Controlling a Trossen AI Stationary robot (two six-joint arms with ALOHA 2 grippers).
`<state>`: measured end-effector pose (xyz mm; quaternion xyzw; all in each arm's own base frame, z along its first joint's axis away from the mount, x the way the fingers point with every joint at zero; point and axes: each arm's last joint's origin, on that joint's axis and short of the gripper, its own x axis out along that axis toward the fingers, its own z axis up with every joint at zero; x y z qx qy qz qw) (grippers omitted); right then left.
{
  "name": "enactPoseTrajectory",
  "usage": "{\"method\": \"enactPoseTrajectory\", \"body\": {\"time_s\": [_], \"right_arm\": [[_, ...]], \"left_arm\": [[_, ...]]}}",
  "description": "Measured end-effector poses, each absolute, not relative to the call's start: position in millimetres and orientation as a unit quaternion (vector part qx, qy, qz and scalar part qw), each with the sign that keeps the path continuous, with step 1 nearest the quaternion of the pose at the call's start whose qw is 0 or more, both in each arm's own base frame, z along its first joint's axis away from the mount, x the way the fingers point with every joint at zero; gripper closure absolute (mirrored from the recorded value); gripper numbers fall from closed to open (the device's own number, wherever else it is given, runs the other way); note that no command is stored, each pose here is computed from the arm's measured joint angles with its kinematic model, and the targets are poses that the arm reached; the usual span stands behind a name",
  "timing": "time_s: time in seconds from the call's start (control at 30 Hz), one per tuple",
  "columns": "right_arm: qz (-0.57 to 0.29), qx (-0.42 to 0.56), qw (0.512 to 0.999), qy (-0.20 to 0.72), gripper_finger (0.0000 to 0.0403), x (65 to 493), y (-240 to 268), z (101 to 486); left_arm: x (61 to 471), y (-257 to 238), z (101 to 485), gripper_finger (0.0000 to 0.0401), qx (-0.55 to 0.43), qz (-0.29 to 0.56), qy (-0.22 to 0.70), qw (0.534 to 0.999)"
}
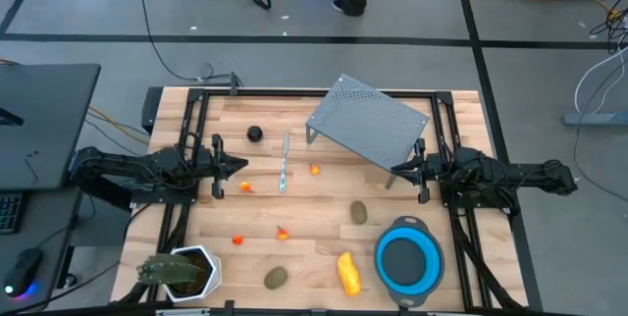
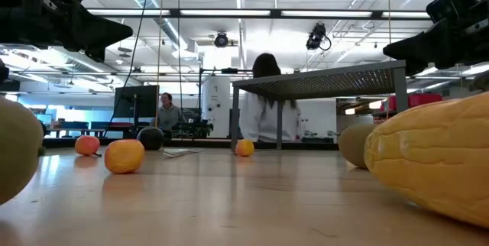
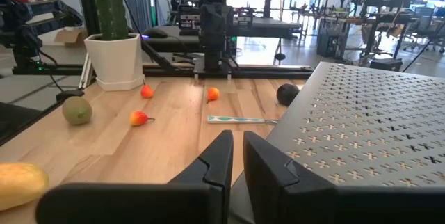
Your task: Pick & Place Fruit
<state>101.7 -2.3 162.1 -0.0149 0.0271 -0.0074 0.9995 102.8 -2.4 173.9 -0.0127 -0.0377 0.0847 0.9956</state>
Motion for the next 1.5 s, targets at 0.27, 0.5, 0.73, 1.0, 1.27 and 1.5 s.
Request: {"method": "enactPoseTrajectory", "body": {"time_s": [0.27,0.5,0.73,1.0,1.27,1.5], "right_arm": [[-0.008,-0.015,0.999,0.027,0.0360,101.7,-2.3,162.0],[-0.008,-0.015,0.999,0.027,0.0360,101.7,-2.3,162.1],[-0.007,-0.015,0.999,0.027,0.0360,101.7,-2.3,162.0],[-0.010,-0.015,0.999,0.027,0.0360,101.7,-2.5,162.1],[-0.038,-0.016,0.999,0.017,0.0360,101.7,-4.1,164.0],[-0.018,0.060,0.997,-0.051,0.0360,101.3,-3.0,176.8]], "left_arm": [[102.8,-2.4,173.9,0.0369,-0.013,0.085,-0.038,0.996],[102.7,-2.4,174.4,0.0369,-0.031,0.084,-0.042,0.995],[102.7,-2.4,174.6,0.0369,-0.080,0.082,-0.047,0.992],[102.7,-2.4,175.0,0.0369,-0.144,0.078,-0.054,0.985],[102.3,-5.0,181.0,0.0369,-0.150,0.027,-0.079,0.985],[101.2,-5.8,187.4,0.0369,-0.150,0.008,-0.110,0.983]]}}
